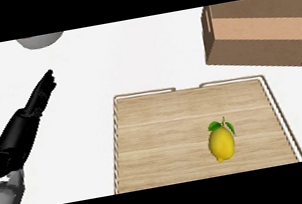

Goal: Pick the lemon from the tray and place it in the cardboard box

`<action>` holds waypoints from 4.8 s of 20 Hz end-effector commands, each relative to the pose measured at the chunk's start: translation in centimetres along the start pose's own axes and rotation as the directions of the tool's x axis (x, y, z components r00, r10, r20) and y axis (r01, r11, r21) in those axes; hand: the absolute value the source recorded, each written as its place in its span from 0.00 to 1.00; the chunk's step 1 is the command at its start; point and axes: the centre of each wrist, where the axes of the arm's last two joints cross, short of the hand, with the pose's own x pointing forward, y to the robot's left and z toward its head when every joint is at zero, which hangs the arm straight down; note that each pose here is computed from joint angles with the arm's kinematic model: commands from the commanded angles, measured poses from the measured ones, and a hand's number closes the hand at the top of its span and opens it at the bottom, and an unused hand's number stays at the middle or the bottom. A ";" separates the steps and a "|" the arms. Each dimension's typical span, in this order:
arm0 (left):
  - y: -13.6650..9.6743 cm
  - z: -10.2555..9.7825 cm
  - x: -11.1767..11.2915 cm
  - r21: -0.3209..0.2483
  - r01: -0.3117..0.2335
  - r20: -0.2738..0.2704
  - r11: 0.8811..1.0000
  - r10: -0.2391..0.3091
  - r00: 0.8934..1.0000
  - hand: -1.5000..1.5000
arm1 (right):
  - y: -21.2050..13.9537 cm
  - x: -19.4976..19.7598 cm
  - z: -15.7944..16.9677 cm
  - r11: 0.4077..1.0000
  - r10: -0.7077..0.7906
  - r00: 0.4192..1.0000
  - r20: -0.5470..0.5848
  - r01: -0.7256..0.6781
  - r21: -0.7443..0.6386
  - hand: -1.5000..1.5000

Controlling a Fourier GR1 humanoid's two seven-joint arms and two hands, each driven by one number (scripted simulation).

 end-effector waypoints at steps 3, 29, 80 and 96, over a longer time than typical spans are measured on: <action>-0.6 -1.7 0.4 -0.039 -0.002 0.033 0.999 0.003 0.999 0.50 | 0.2 3.4 1.7 0.976 0.144 0.987 -0.076 -0.129 0.177 0.00; -2.1 -2.2 -0.3 -0.039 -0.017 0.022 0.999 0.018 1.000 0.50 | 9.1 9.1 -4.4 0.915 0.316 0.921 -0.228 -0.232 0.331 0.00; -0.3 -2.6 0.6 -0.031 -0.005 0.027 1.000 0.006 1.000 0.50 | 15.7 7.5 -8.2 0.884 0.328 0.918 0.223 -0.382 0.271 1.00; -1.1 -1.0 0.1 -0.012 -0.007 0.005 1.000 0.007 1.000 0.50 | 5.3 2.8 -8.0 0.992 0.084 0.477 0.875 -0.122 -0.029 1.00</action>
